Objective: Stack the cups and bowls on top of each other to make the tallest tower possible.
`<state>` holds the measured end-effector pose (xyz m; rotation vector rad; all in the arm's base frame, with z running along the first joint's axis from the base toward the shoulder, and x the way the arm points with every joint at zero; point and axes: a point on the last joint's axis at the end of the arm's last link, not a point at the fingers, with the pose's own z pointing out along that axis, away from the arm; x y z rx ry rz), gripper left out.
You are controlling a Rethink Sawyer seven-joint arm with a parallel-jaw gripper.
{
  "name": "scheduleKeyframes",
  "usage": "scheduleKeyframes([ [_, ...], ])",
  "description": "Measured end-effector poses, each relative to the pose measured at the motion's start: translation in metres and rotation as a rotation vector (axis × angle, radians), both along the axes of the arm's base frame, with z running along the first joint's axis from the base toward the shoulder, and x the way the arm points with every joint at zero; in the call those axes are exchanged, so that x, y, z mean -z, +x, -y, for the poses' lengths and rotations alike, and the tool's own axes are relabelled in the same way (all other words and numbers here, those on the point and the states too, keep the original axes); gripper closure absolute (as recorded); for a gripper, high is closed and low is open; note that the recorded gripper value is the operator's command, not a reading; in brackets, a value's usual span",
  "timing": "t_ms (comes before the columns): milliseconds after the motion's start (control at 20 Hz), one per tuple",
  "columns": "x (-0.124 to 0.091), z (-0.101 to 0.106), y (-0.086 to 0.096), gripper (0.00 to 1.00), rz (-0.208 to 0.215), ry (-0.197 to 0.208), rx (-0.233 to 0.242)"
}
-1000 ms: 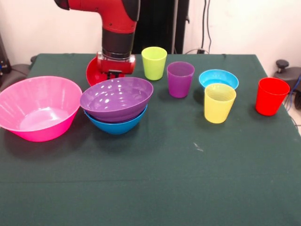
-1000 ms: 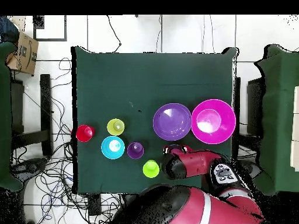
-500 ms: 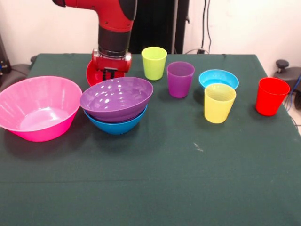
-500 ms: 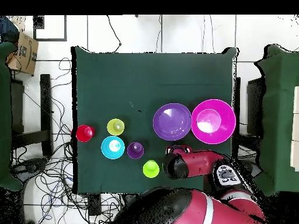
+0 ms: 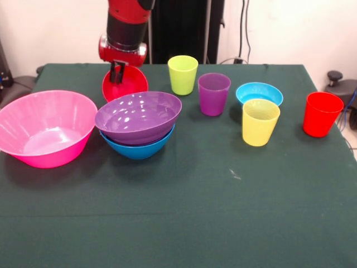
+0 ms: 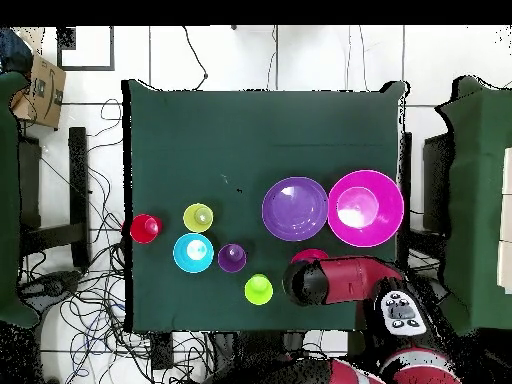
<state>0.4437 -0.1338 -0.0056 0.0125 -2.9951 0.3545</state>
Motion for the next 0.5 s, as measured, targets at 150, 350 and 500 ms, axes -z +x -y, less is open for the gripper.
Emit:
scheduleKeyframes([
  [150,-0.0106,0.0037,-0.0024,1.0,-0.05,-0.02,0.016],
  [350,-0.0154,0.0047,-0.005,1.0,-0.085,-0.027,0.026],
  [500,-0.0143,0.003,-0.0028,1.0,-0.083,-0.018,0.027],
])
